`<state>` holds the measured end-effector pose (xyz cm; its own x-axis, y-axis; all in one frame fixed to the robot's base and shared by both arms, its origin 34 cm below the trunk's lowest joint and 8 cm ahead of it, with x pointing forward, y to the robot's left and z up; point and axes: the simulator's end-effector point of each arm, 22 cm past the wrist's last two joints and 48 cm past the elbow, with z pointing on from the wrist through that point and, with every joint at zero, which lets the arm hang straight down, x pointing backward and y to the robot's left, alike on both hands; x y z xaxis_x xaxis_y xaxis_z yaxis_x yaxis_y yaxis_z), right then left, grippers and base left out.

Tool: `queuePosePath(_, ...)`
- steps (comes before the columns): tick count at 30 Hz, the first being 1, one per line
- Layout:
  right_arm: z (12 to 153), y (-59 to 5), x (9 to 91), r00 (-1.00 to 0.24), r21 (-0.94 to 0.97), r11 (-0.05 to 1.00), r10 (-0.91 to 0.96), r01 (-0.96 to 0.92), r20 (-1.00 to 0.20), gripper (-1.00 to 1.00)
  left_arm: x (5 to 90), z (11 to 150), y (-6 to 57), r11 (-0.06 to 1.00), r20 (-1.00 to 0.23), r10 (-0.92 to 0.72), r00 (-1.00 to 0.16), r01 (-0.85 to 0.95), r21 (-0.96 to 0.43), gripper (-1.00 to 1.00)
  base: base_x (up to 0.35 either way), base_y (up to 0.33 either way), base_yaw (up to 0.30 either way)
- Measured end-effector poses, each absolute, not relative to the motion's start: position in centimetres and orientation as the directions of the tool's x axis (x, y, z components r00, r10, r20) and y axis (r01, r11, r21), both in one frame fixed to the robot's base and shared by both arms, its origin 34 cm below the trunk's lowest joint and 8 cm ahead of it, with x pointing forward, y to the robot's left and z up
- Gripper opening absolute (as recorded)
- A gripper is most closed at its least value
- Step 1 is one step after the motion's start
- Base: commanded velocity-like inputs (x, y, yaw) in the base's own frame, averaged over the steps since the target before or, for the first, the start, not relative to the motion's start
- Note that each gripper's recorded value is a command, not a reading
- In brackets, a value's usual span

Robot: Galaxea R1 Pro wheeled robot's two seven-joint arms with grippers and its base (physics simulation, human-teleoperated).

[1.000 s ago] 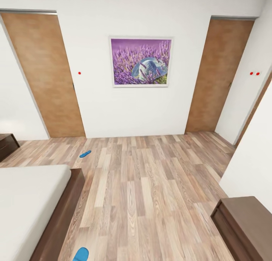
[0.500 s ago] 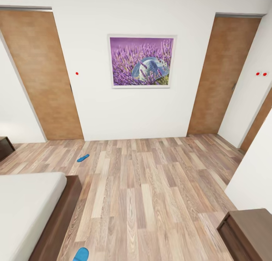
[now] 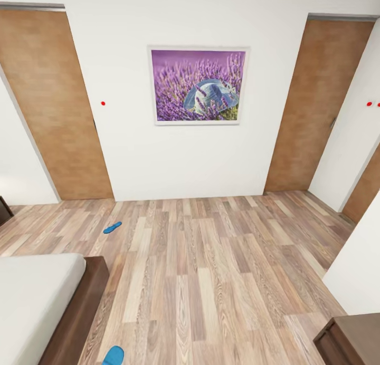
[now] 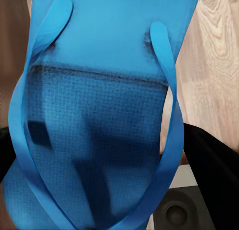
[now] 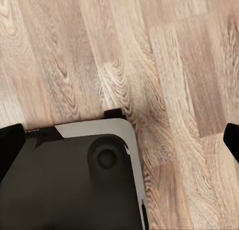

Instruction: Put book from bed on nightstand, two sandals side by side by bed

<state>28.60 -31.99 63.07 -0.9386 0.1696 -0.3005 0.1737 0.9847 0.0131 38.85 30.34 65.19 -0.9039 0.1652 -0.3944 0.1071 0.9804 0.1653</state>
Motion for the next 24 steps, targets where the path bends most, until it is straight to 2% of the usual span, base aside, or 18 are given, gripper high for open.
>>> queuePosePath(24, 63.07, -31.95, 28.61, -0.939, 0.014, 0.985, 0.169, 0.173, -0.301, 1.0, 38.85, 65.19, 30.35, 0.98, -0.394, 0.165, -0.904, 0.107, 0.166, -1.0, 0.319, 0.0, 0.0)
